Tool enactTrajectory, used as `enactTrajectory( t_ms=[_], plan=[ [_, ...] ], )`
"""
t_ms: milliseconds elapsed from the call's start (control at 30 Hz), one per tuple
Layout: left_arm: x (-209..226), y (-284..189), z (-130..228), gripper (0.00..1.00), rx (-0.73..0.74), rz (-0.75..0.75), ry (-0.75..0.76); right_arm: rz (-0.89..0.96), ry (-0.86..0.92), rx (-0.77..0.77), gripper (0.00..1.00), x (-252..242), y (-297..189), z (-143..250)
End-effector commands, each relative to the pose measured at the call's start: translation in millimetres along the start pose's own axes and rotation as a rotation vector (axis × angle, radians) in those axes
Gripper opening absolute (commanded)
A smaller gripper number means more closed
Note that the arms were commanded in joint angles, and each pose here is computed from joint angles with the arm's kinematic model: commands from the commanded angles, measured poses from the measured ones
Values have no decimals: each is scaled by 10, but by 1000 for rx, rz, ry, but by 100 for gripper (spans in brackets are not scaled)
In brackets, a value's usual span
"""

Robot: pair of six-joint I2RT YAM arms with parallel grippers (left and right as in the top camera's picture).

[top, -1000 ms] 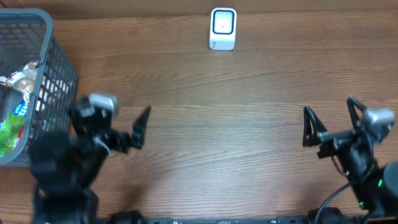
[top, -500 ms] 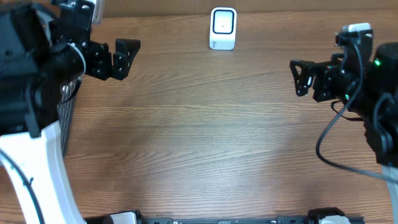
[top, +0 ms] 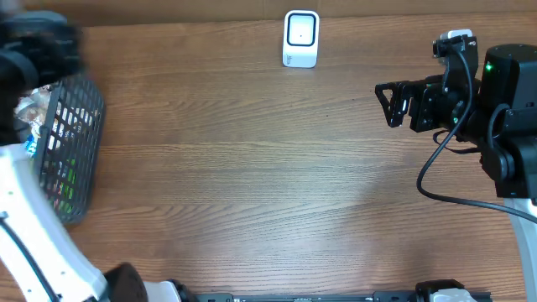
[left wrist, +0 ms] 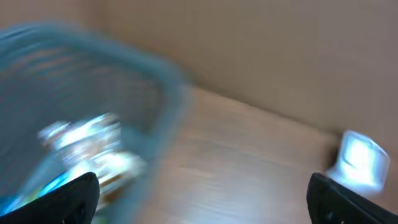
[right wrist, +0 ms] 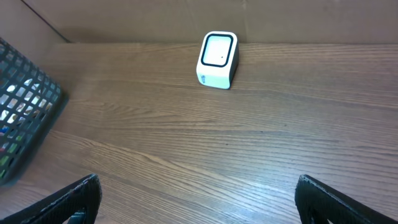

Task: Scan the item barcode
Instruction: 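Reach the left gripper into the grey basket toward the snack bags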

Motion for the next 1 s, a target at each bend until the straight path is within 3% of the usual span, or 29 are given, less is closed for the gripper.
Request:
enactTrajectory(
  t_ms=[0, 200, 333, 500, 967],
  plan=[
    [677, 169, -20, 97, 8, -187, -267, -20, -7, -26, 100, 59, -88, -56],
    [1225, 633, 61, 96, 69, -258, -317, -20, -8, -29, 100, 60, -88, -61],
    [1386, 1036, 176, 94, 137, -258, -324, -20, -7, -27, 100, 59, -85, -59],
    [1634, 1550, 372, 100, 204, -303, -356, -20, 17, -25, 100, 58, -84, -56],
    [2052, 2499, 988, 100, 360, -373, -405, -26, 44, -10, 100, 55, -64, -42]
  ],
)
Point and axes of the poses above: each gripper's point midway between its finger pads, its own y axis out along the fingers, its own x axis along the line the jaws close on, z = x × y, the point moved 10 cm from there along -y, back along the fingers, and after that the axes turned 1 degree about -y, right-handed, at the moved point
